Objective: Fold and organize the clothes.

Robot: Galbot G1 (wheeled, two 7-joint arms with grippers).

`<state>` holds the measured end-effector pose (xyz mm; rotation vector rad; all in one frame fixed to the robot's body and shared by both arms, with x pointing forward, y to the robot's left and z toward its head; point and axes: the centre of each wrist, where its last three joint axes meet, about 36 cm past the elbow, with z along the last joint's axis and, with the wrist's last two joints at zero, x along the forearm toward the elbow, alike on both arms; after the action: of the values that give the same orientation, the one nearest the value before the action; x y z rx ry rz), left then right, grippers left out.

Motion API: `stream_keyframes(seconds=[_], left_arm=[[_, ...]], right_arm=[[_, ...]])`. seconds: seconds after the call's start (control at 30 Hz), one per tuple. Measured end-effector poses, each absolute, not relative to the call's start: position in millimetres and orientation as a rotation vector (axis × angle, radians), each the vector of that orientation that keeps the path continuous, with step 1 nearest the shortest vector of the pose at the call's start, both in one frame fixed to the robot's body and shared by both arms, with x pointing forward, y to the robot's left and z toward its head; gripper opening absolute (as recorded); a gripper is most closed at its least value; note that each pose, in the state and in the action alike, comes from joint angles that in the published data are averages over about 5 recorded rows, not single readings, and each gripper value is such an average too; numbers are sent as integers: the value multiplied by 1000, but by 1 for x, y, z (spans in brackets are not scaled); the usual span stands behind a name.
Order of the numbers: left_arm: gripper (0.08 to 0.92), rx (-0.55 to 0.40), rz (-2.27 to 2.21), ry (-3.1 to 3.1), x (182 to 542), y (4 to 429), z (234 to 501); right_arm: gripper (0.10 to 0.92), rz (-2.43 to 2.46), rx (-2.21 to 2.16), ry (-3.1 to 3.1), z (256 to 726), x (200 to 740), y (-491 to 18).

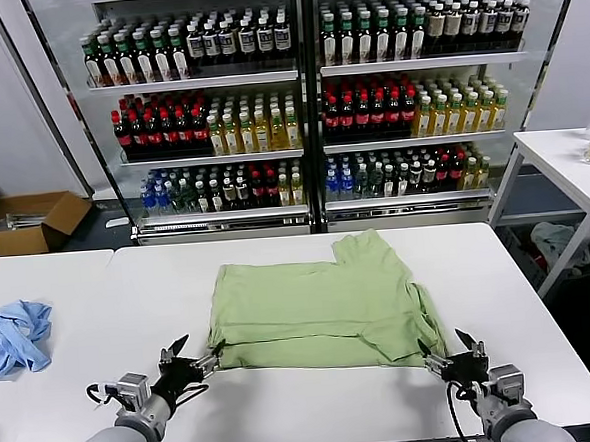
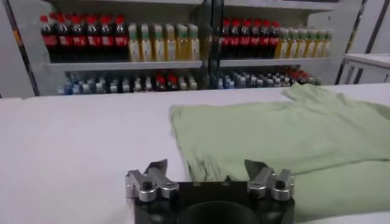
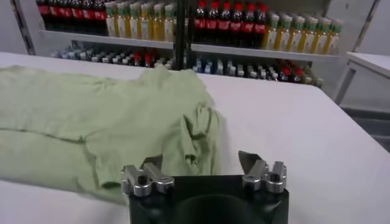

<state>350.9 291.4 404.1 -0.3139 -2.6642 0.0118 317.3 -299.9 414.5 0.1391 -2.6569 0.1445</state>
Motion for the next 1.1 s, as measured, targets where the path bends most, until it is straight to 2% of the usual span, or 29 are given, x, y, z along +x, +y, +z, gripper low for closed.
stream_keyframes(seconds=[0.13,0.23,0.87,1.0,1.1], left_arm=[[811,-293,6,-2626,348,287,402],[754,-274,1,-2600,347,285,399],[209,-252,-25,-2543,347,286,389],[113,-260,-19,-2546,341,287,392],[92,-267,-9,-2553,333,287,398]], right_arm=[[753,124,134,-2641,409,316,-299],[675,107,134,-2634,406,316,-299],[136,61,141,-2625,405,312,-298],[111,54,154,-2630,415,305,-300],[111,56,170,-2639,426,297,-302]])
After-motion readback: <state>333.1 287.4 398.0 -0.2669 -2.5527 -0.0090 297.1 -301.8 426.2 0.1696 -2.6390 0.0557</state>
